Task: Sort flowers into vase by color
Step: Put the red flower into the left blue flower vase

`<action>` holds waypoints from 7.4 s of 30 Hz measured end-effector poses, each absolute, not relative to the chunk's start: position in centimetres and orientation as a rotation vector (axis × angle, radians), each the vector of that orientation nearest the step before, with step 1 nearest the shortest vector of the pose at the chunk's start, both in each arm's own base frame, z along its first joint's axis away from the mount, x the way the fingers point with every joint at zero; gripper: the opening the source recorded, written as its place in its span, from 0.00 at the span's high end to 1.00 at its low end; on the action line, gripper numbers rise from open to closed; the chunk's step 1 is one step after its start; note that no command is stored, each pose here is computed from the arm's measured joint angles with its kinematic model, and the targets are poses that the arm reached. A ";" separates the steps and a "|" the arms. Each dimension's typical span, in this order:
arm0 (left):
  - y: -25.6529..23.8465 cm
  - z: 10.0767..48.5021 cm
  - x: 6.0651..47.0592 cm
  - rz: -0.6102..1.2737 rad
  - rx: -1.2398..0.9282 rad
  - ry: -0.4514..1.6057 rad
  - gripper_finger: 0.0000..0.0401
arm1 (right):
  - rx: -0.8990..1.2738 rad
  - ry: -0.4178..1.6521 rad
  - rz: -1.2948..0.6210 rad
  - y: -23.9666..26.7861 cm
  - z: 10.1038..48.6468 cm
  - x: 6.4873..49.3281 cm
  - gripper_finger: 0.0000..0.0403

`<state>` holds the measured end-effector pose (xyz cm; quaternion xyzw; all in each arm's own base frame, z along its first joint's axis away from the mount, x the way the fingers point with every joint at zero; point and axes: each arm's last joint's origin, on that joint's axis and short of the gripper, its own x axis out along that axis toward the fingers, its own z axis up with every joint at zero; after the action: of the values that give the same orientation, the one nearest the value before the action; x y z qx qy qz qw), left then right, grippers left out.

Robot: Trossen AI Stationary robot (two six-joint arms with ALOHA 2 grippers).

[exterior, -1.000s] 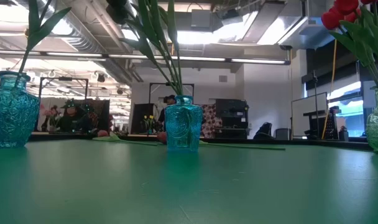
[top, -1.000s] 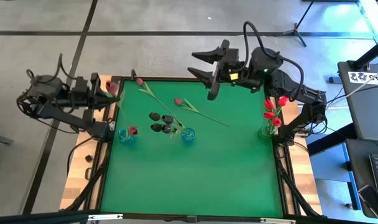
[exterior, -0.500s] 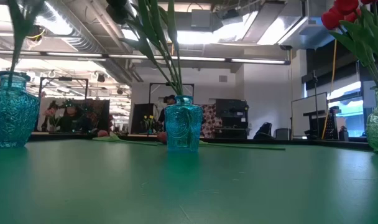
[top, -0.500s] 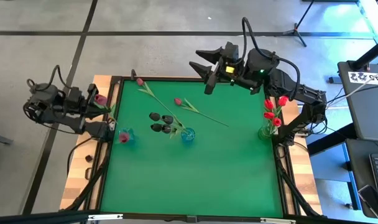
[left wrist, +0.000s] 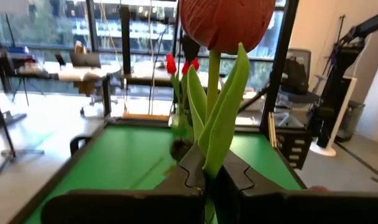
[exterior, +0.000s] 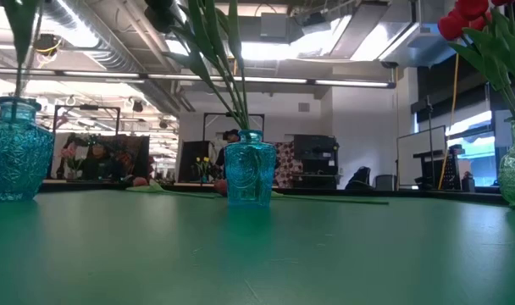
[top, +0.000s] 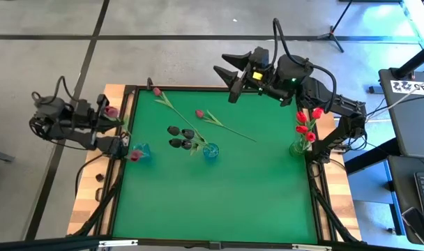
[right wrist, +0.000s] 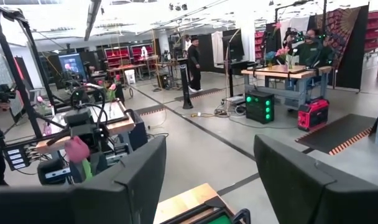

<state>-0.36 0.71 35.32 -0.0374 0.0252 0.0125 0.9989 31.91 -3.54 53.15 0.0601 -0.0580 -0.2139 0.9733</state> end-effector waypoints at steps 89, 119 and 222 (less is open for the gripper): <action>8.6 35.4 14.3 1.471 -0.583 0.042 0.60 | 0.067 -0.180 -0.021 -1.2 56.0 27.5 0.40; 20.2 16.7 18.5 1.896 -1.281 0.285 0.60 | -0.025 0.250 -0.421 -6.1 52.7 24.5 0.40; -3.1 39.8 -1.2 0.297 -0.039 -0.177 1.00 | -0.217 -0.082 -0.165 -8.6 57.6 26.3 0.40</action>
<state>-1.15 -3.07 39.78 -0.0193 -0.0881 0.1477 0.9849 26.29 -8.56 57.57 -0.1082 -0.0409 -0.0821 0.9899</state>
